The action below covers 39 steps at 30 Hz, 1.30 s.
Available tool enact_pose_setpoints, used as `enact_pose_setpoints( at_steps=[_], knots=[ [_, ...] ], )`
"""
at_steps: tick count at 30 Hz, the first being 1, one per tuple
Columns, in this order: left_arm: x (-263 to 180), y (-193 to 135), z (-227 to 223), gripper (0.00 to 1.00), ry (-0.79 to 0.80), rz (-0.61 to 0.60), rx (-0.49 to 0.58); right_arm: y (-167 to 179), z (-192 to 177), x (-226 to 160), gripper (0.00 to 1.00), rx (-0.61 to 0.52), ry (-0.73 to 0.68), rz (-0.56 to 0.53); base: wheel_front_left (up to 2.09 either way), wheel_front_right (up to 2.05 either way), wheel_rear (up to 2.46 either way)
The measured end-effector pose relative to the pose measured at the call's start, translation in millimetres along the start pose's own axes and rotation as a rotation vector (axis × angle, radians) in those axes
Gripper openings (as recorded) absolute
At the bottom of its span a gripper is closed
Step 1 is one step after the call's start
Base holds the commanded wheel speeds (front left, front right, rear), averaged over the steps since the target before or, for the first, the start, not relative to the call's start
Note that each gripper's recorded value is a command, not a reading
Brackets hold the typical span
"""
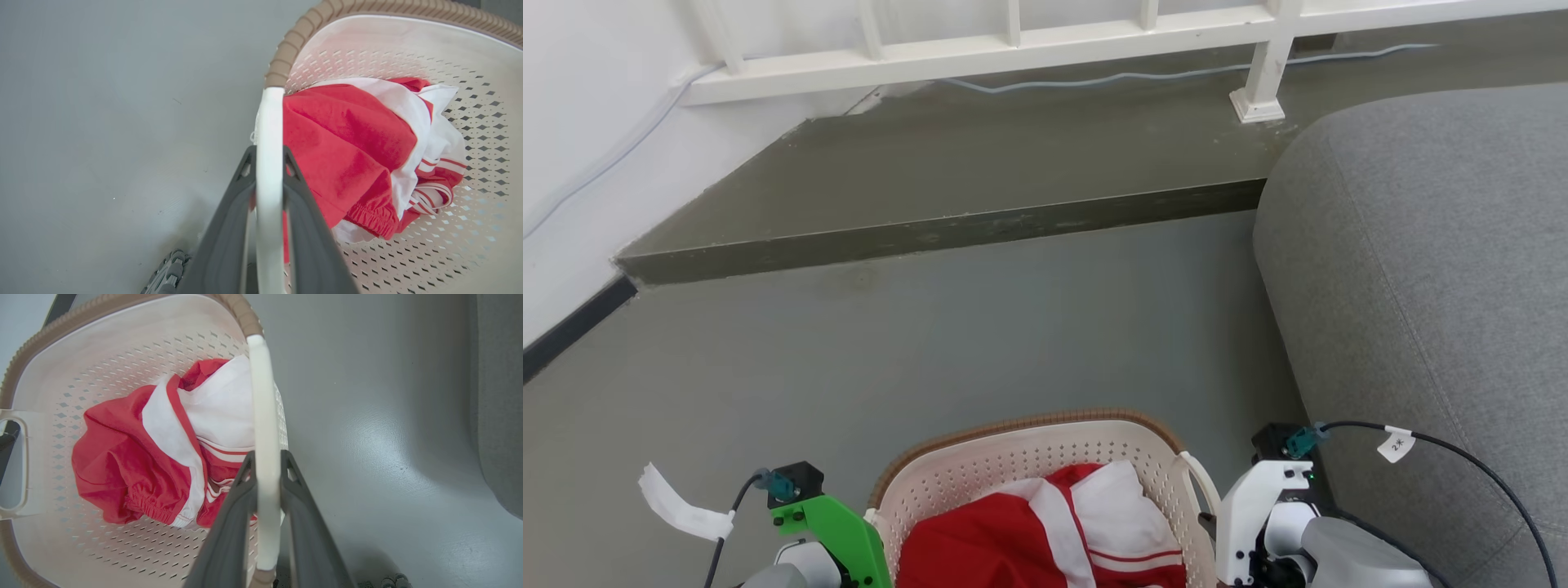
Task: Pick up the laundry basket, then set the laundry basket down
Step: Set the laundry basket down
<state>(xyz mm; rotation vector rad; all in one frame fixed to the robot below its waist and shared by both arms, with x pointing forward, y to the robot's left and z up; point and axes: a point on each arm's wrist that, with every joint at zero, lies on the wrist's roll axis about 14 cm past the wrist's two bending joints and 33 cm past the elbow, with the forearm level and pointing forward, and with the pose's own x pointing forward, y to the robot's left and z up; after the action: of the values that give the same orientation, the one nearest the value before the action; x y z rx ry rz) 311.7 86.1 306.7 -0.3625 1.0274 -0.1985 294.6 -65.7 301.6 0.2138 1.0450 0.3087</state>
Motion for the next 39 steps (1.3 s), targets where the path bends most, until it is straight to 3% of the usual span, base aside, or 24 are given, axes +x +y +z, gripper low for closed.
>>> enact_pose_setpoints(
  at_steps=[10, 39],
  knots=[
    [9.6, 1.7, 0.5, 0.0, 0.015, 0.002, -0.007, -3.4, 7.1, 8.5, 0.0, 0.004, 0.006, -0.007, 0.0, 0.0, 0.0],
    [85.3, 17.1, 95.2, 0.0, -0.097, -0.005, 0.052, -22.3, 100.4, 81.6, 0.0, -0.018, -0.091, -0.036, 0.0, 0.0, 0.0]
  ],
)
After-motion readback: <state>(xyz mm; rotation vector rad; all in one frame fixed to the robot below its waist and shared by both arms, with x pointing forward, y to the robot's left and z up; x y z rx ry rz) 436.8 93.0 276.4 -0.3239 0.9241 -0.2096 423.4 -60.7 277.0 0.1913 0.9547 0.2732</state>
